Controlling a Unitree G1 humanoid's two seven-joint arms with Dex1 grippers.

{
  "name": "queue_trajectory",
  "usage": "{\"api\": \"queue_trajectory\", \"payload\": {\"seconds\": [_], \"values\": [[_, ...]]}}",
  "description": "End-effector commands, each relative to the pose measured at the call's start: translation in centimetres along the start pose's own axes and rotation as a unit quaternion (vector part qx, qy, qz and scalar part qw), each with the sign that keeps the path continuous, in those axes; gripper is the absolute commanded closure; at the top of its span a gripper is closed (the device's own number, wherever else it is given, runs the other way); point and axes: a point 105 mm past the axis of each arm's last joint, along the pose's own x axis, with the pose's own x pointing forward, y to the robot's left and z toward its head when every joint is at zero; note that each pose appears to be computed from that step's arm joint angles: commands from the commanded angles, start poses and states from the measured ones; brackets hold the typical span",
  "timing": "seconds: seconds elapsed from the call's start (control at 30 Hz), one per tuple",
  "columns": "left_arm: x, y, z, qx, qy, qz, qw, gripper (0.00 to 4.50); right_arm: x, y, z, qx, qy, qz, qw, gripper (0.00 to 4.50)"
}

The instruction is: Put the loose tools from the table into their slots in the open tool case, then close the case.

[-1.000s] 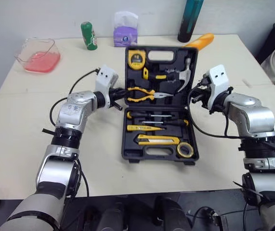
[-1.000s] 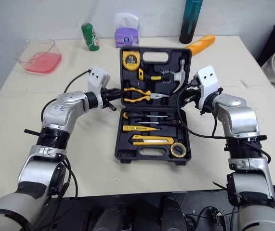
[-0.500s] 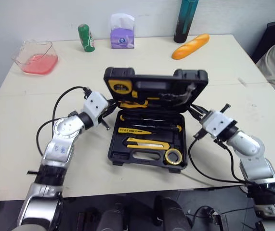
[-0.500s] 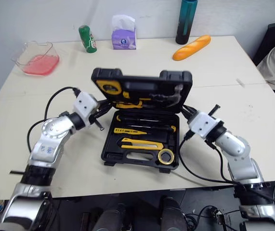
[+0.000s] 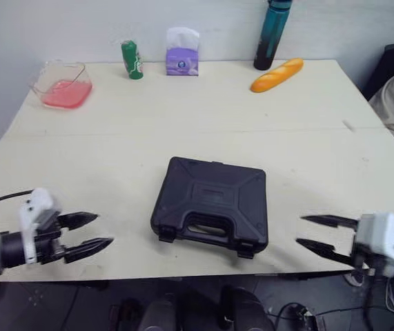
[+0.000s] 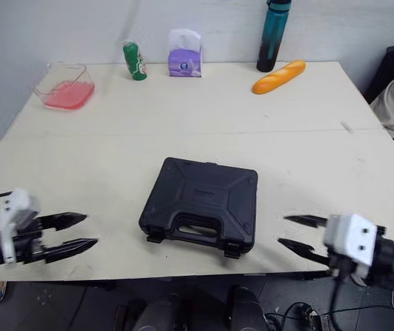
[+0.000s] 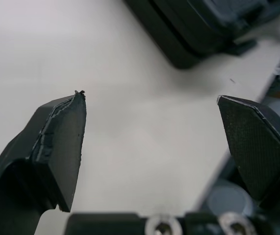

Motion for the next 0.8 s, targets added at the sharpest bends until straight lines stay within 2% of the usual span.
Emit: {"api": "queue_trajectory", "payload": {"seconds": [0.03, 0.2, 0.23, 0.27, 0.37, 0.53, 0.63, 0.8], "values": [[-0.2, 1.6, 1.8, 0.009, -0.034, 0.025, 0.999, 0.02, -0.4, 1.0, 0.6, 0.071, -0.012, 0.035, 0.997, 2.32], [1.8, 2.6, 3.2, 0.040, -0.055, 0.019, 0.998, 0.02, 0.7, 2.2, 0.6, 0.112, -0.013, 0.063, 0.992, 2.32], [2.5, 3.3, 3.8, 0.049, -0.061, 0.026, 0.997, 0.54, 1.1, 2.6, 0.5, 0.119, -0.011, 0.075, 0.990, 2.80], [3.3, 3.9, 4.3, 0.056, -0.066, 0.030, 0.996, 0.82, 1.5, 3.0, 0.3, 0.128, -0.007, 0.086, 0.988, 3.17], [6.4, 6.0, 5.6, 0.092, -0.059, 0.055, 0.992, 2.11, 2.8, 4.5, -0.5, 0.160, 0.007, 0.132, 0.978, 4.49], [11.5, 7.6, 8.0, 0.117, -0.077, 0.060, 0.988, 4.44, 4.8, 5.2, -1.7, 0.167, 0.022, 0.160, 0.973, 4.50], [15.3, 7.8, 9.7, 0.128, -0.081, 0.044, 0.988, 4.44, 6.2, 4.4, -2.9, 0.157, 0.041, 0.152, 0.975, 4.50], [19.0, 7.8, 11.4, 0.125, -0.083, 0.015, 0.989, 4.44, 8.2, 2.9, -3.7, 0.153, 0.038, 0.139, 0.978, 4.50]]}}
